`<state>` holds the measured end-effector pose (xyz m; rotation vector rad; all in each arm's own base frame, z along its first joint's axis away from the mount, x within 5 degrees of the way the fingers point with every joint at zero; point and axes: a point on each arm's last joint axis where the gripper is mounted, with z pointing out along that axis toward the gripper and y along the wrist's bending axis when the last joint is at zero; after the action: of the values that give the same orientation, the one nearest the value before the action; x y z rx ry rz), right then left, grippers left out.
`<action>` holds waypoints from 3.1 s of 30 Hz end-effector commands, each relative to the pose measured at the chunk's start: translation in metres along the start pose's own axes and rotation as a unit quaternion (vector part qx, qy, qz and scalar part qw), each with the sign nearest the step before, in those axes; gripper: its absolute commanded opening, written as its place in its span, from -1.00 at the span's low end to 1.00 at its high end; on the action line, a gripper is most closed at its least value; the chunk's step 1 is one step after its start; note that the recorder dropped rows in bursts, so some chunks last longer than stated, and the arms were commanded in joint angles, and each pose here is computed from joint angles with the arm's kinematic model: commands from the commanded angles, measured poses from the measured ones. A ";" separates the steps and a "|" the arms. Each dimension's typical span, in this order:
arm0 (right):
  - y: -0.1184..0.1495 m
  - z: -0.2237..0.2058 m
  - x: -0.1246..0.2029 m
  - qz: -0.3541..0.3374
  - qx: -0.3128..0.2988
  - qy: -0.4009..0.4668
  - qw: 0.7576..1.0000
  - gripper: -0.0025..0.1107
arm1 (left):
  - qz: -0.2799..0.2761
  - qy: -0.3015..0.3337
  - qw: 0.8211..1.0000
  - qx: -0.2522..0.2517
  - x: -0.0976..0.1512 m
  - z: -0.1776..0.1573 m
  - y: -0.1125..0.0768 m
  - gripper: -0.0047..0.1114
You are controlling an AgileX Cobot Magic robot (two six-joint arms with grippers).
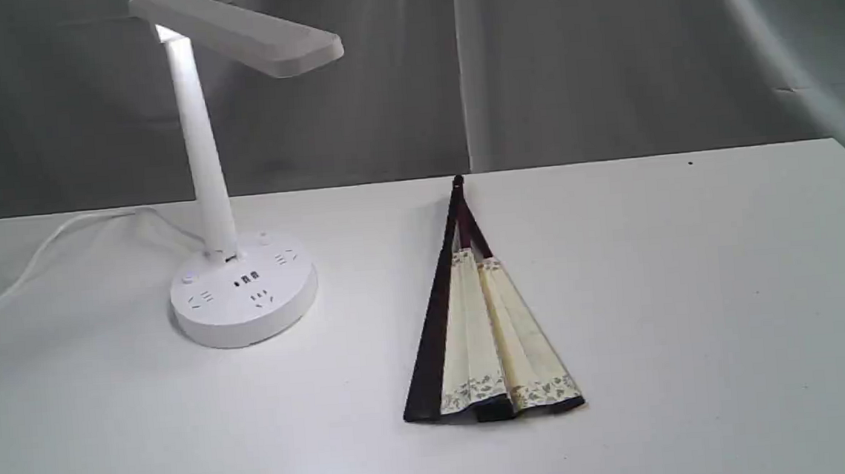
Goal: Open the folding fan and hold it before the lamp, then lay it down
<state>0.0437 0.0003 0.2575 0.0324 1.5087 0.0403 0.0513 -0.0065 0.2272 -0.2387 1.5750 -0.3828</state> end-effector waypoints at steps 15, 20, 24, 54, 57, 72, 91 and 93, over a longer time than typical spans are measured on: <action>0.000 0.006 -0.045 -0.026 0.015 0.141 0.990 -0.96 | 0.026 0.038 0.999 0.015 -0.063 -0.030 -0.033 -0.92; 0.000 0.030 -0.042 -0.023 0.016 0.211 0.977 -0.96 | 0.023 0.072 0.997 0.001 -0.067 -0.016 -0.034 -0.92; 0.000 0.045 -0.036 -0.023 0.017 0.247 0.969 -0.96 | 0.021 0.104 0.994 -0.011 -0.064 -0.004 -0.032 -0.92; 0.008 0.110 0.021 0.017 -0.028 0.441 0.897 -0.38 | 0.052 0.405 0.911 -0.056 -0.038 0.091 -0.025 -0.92; 0.008 0.113 0.025 0.017 -0.027 0.452 0.892 -0.38 | 0.039 0.425 0.903 -0.055 -0.031 0.098 -0.024 -0.92; 0.007 0.115 0.023 0.017 -0.025 0.438 0.898 -0.38 | 0.030 0.428 0.903 -0.026 -0.027 0.108 -0.027 -0.92; 0.009 0.152 0.013 0.014 -0.033 0.470 0.882 -0.41 | 0.039 0.510 0.859 0.018 -0.008 0.155 -0.049 -0.92; 0.008 0.155 0.016 0.014 -0.032 0.474 0.880 -0.42 | 0.045 0.509 0.859 0.028 0.001 0.161 -0.059 -0.92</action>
<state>0.1962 0.0101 0.2517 -0.0181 2.4991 0.1480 0.2023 -0.0676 0.2479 0.1182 2.6257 -0.5113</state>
